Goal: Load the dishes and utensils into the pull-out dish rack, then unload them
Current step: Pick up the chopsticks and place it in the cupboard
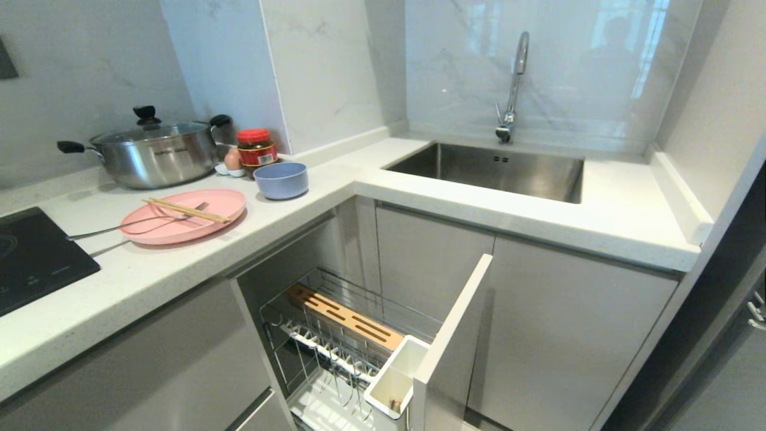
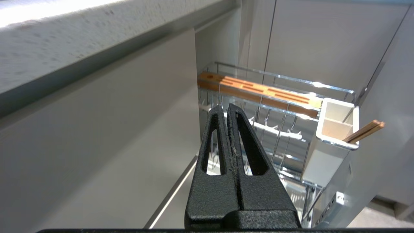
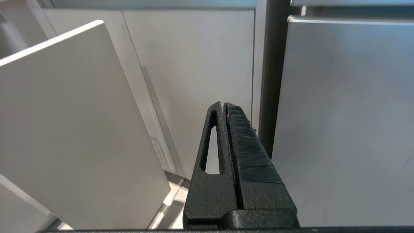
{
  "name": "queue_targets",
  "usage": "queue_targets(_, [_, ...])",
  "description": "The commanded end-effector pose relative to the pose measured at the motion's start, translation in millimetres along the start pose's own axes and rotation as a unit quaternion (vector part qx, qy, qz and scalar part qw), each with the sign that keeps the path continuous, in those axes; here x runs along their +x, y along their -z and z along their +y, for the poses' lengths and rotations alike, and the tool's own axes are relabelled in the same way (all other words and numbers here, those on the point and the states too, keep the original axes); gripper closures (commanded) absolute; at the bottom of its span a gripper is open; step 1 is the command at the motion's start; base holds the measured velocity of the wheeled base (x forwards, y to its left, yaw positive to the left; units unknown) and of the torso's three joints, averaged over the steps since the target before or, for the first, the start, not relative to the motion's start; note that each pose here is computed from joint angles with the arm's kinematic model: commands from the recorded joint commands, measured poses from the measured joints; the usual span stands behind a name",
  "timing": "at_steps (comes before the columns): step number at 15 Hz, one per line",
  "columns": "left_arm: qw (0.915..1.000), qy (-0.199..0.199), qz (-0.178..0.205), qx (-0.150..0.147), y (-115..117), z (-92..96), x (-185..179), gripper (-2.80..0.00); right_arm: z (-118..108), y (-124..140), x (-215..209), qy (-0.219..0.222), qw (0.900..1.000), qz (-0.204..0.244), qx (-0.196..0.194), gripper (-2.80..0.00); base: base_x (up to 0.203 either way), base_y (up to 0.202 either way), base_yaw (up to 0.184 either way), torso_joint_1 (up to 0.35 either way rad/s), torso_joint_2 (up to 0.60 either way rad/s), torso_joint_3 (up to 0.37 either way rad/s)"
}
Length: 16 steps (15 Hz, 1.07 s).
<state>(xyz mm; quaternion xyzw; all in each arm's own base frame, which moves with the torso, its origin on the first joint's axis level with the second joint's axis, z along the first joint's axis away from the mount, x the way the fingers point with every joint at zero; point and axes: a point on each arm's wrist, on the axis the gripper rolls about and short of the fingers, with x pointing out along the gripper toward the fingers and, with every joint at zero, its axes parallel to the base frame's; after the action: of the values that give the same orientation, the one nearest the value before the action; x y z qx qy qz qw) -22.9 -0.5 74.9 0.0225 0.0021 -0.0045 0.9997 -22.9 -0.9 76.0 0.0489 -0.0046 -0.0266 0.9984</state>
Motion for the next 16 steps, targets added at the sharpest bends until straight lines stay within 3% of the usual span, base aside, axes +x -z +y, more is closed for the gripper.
queue_targets(1, [1.0000, -0.001, 0.001, -0.001, -0.1, 0.0, 0.1, 0.00, 0.0, 0.0, -0.2, 0.000, 1.000, -0.001, 0.000, 0.00, 0.000, 0.000, 0.000, 0.004, 0.00, -0.191])
queue_targets(16, [1.0000, -0.002, 0.000, -0.003, -0.1, 0.1, 0.1, 0.00, 0.0, 0.0, -0.2, 0.000, 1.000, -0.002, 0.000, 0.00, 0.000, 0.000, 0.000, 0.005, 0.00, -0.199])
